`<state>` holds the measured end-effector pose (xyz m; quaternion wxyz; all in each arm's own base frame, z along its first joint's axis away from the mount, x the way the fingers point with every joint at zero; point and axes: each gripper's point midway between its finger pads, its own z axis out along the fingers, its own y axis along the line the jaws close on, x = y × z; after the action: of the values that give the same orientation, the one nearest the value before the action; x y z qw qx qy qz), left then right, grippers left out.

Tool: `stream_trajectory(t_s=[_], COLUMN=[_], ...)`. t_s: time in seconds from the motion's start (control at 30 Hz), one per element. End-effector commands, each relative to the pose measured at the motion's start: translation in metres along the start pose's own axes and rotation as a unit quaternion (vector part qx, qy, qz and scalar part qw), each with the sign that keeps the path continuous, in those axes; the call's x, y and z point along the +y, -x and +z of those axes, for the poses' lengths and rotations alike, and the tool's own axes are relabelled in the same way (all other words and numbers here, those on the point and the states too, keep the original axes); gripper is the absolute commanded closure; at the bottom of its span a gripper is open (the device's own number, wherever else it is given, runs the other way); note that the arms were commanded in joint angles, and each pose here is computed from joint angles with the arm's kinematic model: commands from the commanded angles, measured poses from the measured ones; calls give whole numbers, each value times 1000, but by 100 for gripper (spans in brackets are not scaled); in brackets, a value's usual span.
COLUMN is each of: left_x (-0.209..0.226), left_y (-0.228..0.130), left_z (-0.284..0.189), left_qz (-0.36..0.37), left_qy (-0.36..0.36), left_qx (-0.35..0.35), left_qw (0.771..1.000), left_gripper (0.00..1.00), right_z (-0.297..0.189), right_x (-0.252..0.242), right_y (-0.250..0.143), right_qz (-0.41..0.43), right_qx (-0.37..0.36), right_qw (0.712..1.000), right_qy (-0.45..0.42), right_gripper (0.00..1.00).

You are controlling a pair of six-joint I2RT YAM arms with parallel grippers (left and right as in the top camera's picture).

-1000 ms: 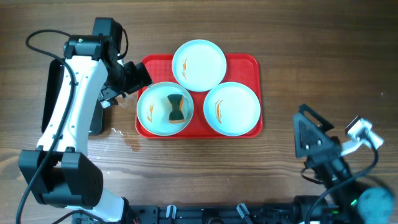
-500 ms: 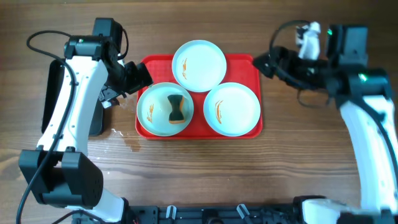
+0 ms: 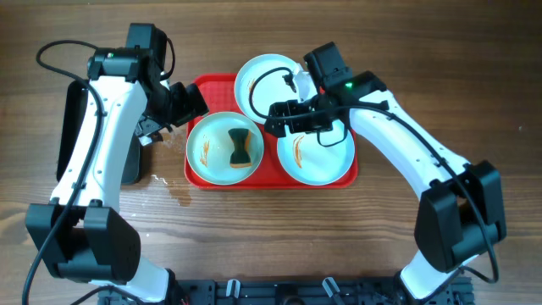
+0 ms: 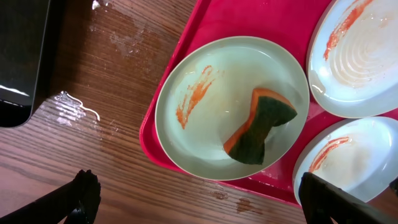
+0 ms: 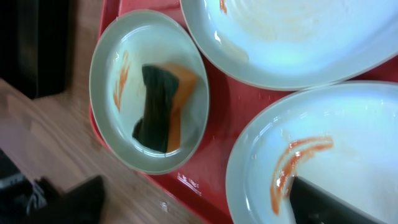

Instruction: Clean dirty plates on tray and stack at the side

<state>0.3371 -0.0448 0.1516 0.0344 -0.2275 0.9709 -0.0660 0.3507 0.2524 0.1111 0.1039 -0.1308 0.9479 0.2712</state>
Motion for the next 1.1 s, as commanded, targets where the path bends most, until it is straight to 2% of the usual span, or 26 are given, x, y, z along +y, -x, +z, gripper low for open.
stream_trajectory(t_s=[0.0, 0.07, 0.17, 0.47, 0.7, 0.83, 0.97, 1.07], left_x=[5, 8, 12, 17, 24, 24, 24, 24], left_y=[3, 5, 7, 10, 14, 14, 14, 14], left_z=[2, 2, 2, 1, 1, 1, 1, 1], left_qz=[-4, -4, -4, -4, -4, -4, -4, -4], left_qy=[13, 21, 32, 48, 66, 67, 67, 67], left_qx=[-5, -9, -16, -25, -35, -36, -35, -35], left_qw=[1000, 1000, 999, 999, 997, 997, 997, 997], left_gripper=[0, 0, 0, 0, 0, 0, 0, 0], right_z=[5, 10, 24, 82, 95, 104, 114, 115], right_x=[4, 9, 7, 0, -6, -12, -19, -20], right_y=[10, 10, 7, -17, -17, -22, -29, -29], right_qz=[-13, -6, 28, 33, 32, 37, 42, 43], right_qx=[-19, -20, -21, 23, 27, 37, 51, 52], right_qw=[1000, 1000, 999, 997, 997, 996, 995, 995], right_qy=[-6, -7, -36, -67, -69, -73, -79, -79], right_gripper=[32, 37, 37, 37, 40, 53, 59, 59])
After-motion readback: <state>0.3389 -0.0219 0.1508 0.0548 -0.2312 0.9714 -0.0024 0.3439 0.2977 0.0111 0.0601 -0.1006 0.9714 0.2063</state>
